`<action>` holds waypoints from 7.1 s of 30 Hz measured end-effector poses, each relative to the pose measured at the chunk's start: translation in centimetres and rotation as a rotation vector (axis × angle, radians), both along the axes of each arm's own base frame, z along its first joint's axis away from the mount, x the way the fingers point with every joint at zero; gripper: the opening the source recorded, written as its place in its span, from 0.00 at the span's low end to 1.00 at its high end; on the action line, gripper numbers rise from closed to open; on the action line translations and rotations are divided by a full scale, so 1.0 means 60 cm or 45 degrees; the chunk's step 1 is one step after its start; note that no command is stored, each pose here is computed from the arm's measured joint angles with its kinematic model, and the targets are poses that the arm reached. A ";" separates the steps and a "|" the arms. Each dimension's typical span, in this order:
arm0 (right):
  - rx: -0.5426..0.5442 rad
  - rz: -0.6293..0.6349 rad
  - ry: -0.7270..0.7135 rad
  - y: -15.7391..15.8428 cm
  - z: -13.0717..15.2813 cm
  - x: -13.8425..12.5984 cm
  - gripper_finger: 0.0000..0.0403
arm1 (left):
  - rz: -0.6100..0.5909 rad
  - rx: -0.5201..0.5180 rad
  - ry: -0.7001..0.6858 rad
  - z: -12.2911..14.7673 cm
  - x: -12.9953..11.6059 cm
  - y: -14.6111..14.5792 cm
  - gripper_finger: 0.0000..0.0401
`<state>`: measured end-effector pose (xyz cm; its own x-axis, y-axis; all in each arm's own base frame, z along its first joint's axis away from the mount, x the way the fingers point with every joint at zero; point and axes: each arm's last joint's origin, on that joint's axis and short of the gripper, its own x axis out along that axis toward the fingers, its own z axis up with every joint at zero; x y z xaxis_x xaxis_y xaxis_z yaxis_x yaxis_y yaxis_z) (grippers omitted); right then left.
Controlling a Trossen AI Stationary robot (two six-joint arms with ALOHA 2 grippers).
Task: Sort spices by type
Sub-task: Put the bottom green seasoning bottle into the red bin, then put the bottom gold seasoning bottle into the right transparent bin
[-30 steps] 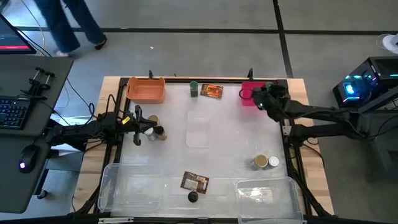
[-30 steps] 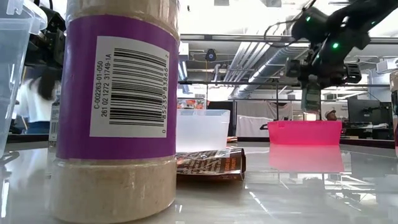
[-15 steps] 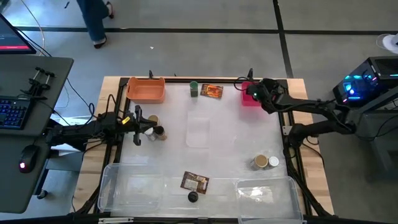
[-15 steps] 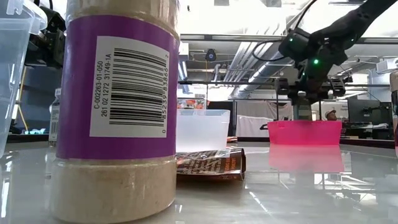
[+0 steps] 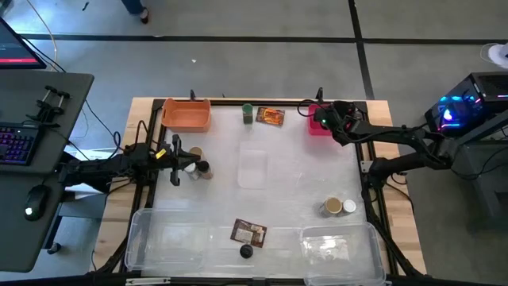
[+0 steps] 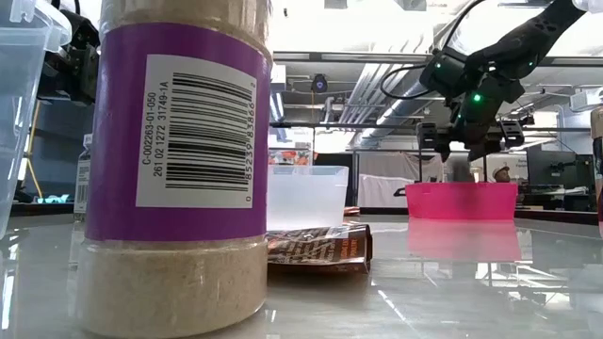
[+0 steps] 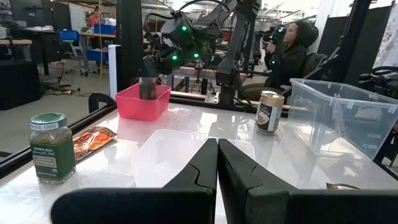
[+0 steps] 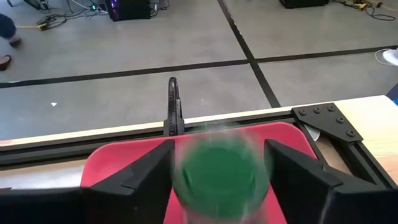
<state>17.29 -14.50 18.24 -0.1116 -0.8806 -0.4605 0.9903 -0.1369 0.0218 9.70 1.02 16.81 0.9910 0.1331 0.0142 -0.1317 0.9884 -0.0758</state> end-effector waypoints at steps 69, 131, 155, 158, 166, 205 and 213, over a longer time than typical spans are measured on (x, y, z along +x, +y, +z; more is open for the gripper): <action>1.636 0.848 0.374 0.353 0.207 0.091 0.60 | -0.001 0.000 0.000 0.000 0.000 0.000 0.00; 1.571 1.240 0.782 0.412 0.149 0.122 0.94 | -0.001 0.000 0.000 0.000 0.000 0.000 0.00; 1.744 1.312 0.911 0.408 0.086 0.102 0.94 | 0.000 0.000 0.000 0.000 0.000 0.000 0.00; 1.758 1.288 0.920 0.407 0.079 0.099 0.94 | 0.000 0.000 0.000 0.000 0.000 0.000 0.00; 1.689 1.344 0.884 0.408 0.076 0.107 0.94 | 0.000 0.000 0.000 0.000 0.000 0.000 0.00; 1.263 1.515 0.403 0.376 0.331 0.131 0.68 | -0.001 0.000 0.000 0.000 0.000 0.000 0.00; 1.320 1.579 -0.094 0.412 0.433 0.113 0.68 | -0.001 0.000 0.001 0.000 0.000 0.000 0.00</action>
